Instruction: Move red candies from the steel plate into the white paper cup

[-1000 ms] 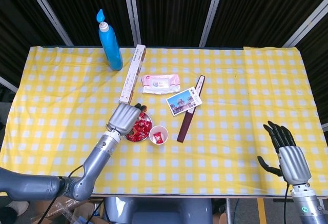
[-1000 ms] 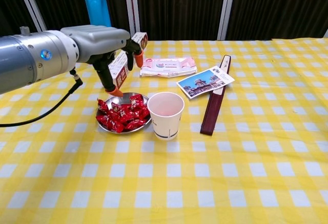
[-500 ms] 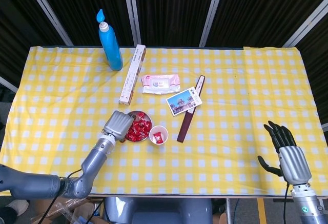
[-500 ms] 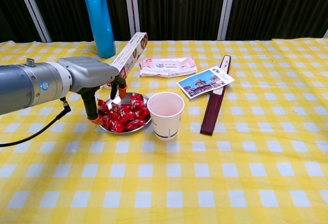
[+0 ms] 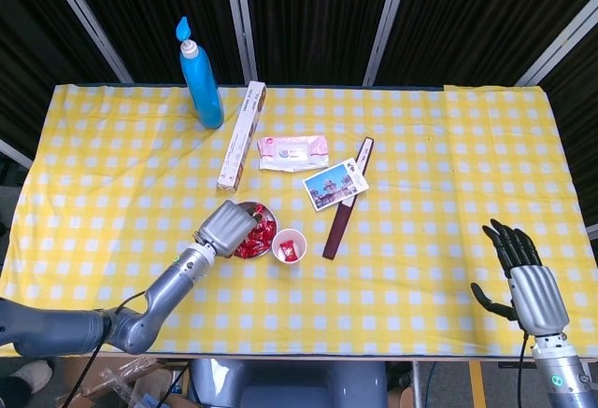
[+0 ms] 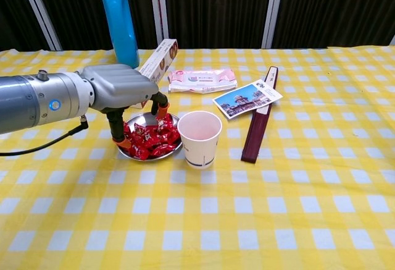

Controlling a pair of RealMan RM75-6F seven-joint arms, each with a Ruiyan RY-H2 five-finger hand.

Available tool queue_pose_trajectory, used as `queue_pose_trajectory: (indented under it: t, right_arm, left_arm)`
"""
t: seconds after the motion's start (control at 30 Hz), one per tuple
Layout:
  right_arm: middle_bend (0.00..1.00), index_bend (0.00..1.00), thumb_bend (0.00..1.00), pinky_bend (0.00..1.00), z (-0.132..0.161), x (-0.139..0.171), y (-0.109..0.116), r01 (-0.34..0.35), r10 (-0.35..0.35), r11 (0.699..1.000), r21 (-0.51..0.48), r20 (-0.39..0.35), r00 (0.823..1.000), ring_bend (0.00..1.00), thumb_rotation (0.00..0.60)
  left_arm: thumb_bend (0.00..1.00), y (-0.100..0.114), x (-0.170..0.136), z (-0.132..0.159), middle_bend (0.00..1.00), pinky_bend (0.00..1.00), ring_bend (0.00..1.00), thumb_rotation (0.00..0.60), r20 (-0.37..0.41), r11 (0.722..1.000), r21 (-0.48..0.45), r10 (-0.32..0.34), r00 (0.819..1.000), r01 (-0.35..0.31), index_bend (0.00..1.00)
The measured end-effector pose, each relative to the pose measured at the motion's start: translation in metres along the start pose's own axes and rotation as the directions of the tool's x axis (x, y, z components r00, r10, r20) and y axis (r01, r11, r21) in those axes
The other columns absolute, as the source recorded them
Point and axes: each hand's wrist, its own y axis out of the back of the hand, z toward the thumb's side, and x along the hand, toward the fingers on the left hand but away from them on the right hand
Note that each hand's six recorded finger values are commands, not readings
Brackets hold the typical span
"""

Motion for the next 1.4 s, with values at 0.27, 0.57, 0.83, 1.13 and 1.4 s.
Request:
queue_pose_trajectory:
  t: [0.27,0.57,0.83,1.13,1.4]
  right_arm:
    - [0.0,0.0,0.39,0.0,0.0,0.0,-0.001,0.0,0.0,1.0,0.005,0.002,1.0,0.0,0.6]
    - [0.0,0.0,0.39,0.0,-0.001,0.0,0.0,0.006,-0.006,1.0,0.001,0.012,1.0,0.0,0.6]
    - [0.0,0.0,0.39,0.0,-0.001,0.0,0.0,0.006,-0.006,1.0,-0.002,0.012,1.0,0.0,0.6]
    - [0.0,0.0,0.39,0.0,0.0,0.0,0.0,0.005,-0.005,1.0,-0.003,0.011,1.0,0.0,0.6]
    - [0.0,0.0,0.39,0.0,0.0,0.0,-0.001,0.003,-0.003,1.0,-0.003,0.015,1.0,0.0,0.6]
  left_arm:
    - [0.17,-0.008,-0.001,-0.007,0.32,0.92,0.85,0.6,0.084,0.999,0.016,0.045,0.995,-0.046,0.33]
    - [0.17,-0.023,0.003,-0.004,0.32,0.92,0.85,0.6,0.111,0.999,0.019,0.026,0.993,-0.028,0.35]
    - [0.2,-0.026,0.01,0.004,0.36,0.92,0.85,0.6,0.12,0.999,0.009,0.032,0.992,-0.033,0.4]
    - [0.2,-0.03,0.012,0.003,0.37,0.92,0.85,0.6,0.117,1.0,0.012,0.018,0.993,-0.019,0.41]
    - [0.2,-0.025,0.012,-0.004,0.35,0.92,0.85,0.6,0.098,0.999,0.0,0.038,0.994,-0.039,0.38]
